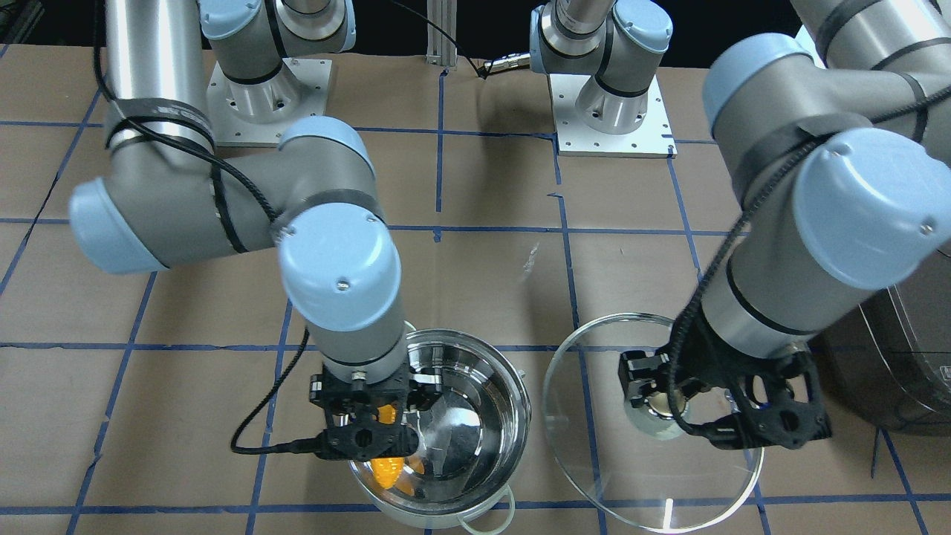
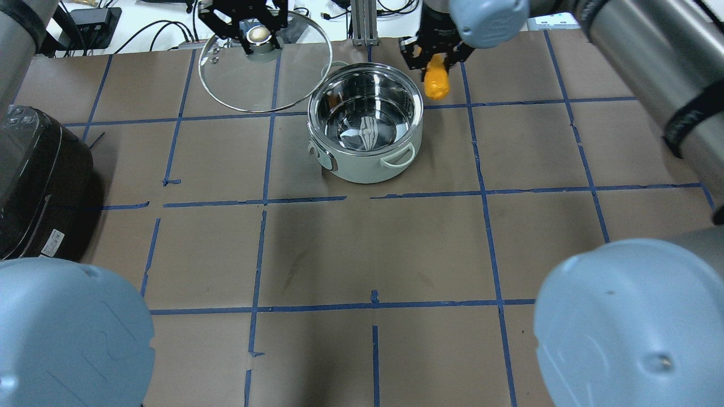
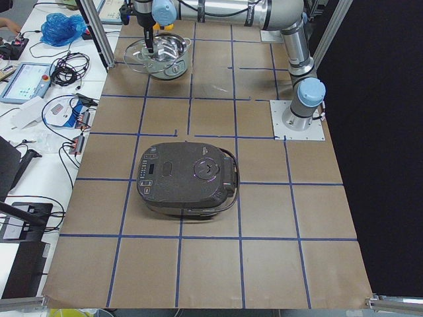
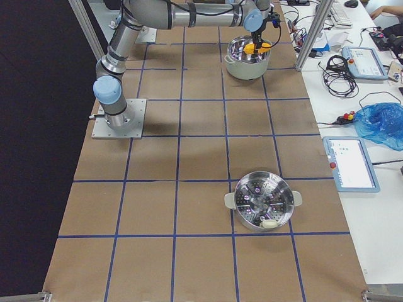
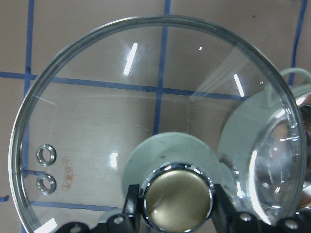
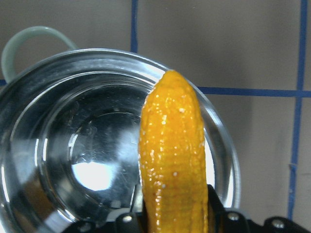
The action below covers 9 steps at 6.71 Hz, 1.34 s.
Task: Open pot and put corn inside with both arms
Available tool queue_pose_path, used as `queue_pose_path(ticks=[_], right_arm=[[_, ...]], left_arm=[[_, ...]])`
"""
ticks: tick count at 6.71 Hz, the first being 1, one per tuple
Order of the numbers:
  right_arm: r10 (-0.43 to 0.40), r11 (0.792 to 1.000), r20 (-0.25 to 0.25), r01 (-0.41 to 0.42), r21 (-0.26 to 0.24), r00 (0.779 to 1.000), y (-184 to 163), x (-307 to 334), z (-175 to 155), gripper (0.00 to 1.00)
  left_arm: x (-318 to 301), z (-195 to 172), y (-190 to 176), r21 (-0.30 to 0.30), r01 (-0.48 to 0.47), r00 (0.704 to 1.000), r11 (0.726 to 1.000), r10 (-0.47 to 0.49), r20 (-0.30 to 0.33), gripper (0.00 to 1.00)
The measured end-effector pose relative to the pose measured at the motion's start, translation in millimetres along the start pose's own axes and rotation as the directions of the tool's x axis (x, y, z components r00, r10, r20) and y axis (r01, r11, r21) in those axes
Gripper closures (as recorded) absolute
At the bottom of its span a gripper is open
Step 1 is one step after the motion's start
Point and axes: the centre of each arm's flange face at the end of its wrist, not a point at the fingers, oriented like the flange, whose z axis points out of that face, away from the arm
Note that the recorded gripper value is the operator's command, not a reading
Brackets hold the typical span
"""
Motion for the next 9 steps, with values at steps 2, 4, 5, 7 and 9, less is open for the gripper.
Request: queue_pose_path(ticks=[2, 4, 5, 7, 9], right_arm=[[0.028, 1.0, -0.001, -0.028, -0.015, 1.0, 1, -31, 42, 0.78], [0.015, 0.998, -0.031, -0.016, -0.058, 0.999, 3, -34, 91, 0.08], [0.015, 0.997, -0.034, -0.017, -0.071, 0.999, 3, -35, 105, 0.0], [0.015, 0.999, -0.026, -0.016, -0.05, 1.0, 4, -35, 86, 0.0], [0.023, 0.999, -0.025, -0.023, -0.032, 0.999, 24, -20, -7, 0.03]], left_arm=[[-63, 55, -12, -0.057, 0.005, 1.0, 0.998, -0.005, 0.002, 0.98], [-80, 117, -21, -0.08, 0.006, 1.0, 0.997, -0.006, 0.001, 0.98], [-86, 142, -25, -0.097, -0.007, 1.0, 0.995, 0.007, -0.001, 0.98], [-102, 173, -27, -0.127, -0.021, 1.0, 0.992, 0.02, -0.01, 0.97], [-106, 195, -25, -0.102, -0.019, 1.0, 0.995, 0.019, -0.01, 0.01]])
